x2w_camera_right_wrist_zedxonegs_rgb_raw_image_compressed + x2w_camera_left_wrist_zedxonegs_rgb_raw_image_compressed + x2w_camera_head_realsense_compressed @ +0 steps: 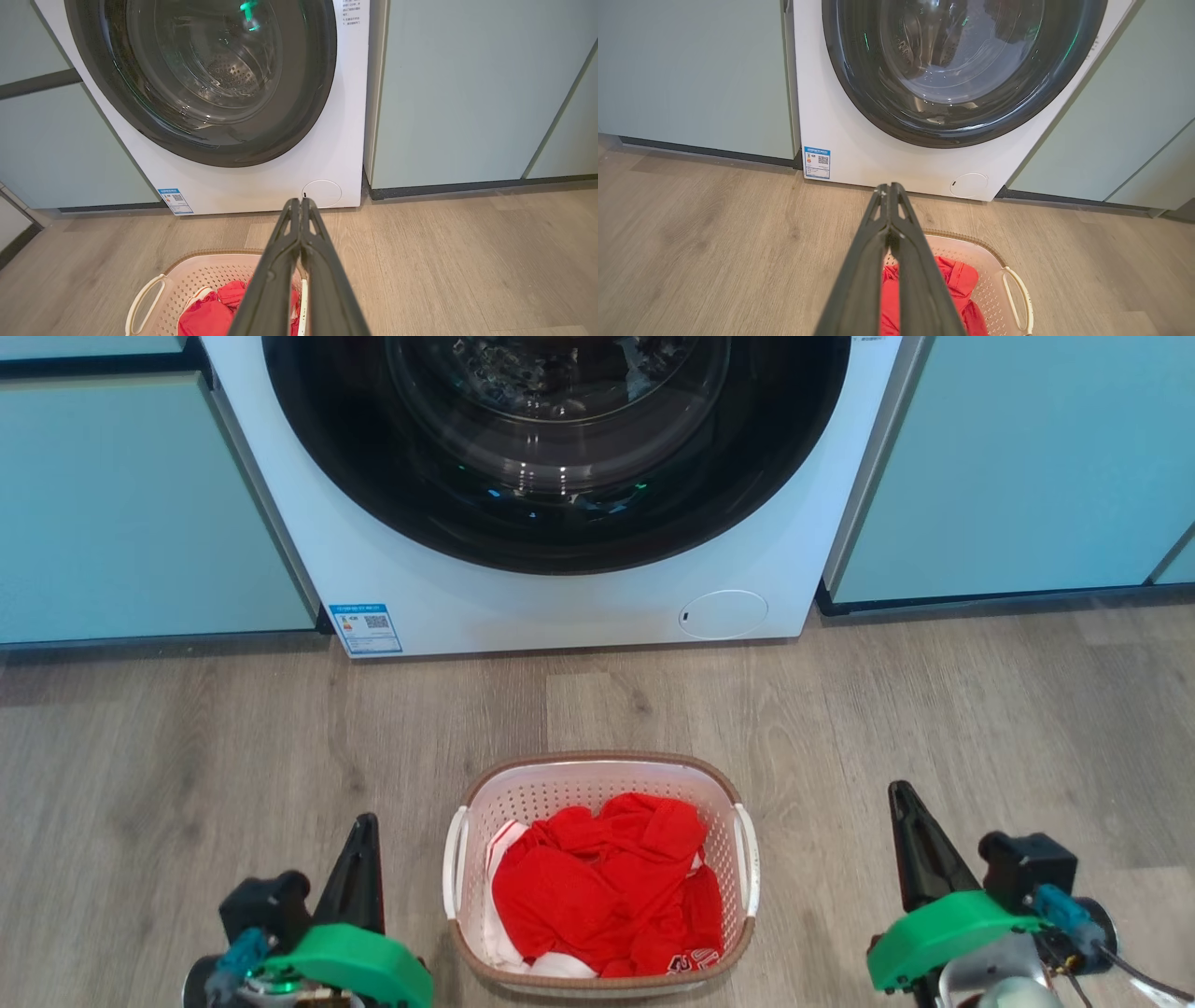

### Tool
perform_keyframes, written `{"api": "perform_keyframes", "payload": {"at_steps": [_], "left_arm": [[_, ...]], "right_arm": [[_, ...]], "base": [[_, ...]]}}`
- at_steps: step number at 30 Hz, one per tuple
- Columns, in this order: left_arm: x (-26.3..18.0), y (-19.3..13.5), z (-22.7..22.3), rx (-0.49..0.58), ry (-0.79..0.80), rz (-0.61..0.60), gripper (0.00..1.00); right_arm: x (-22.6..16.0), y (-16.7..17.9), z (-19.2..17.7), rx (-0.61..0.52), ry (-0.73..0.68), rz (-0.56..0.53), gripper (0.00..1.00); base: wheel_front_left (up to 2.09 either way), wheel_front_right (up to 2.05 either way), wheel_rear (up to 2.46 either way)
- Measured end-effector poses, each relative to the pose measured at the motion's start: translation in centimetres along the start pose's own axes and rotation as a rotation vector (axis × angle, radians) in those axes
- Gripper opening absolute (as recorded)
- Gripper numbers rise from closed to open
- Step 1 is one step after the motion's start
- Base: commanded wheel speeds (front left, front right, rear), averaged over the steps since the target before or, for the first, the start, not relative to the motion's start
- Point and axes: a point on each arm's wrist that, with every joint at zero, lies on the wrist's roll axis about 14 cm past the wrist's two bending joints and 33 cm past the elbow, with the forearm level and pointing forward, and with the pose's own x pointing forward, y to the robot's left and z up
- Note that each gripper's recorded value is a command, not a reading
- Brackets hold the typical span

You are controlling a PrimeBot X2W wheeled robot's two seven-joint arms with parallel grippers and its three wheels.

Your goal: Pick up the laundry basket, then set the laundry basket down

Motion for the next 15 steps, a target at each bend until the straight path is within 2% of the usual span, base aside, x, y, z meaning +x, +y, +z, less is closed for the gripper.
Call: {"api": "perform_keyframes", "payload": {"at_steps": [15], "left_arm": [[0.2,0.74,-0.1,-0.153,0.023,0.036,0.0]], "right_arm": [[0.03,-0.91,-0.01,0.16,0.002,-0.047,0.0]], "base": [[0.0,0.0,0.0]]}}
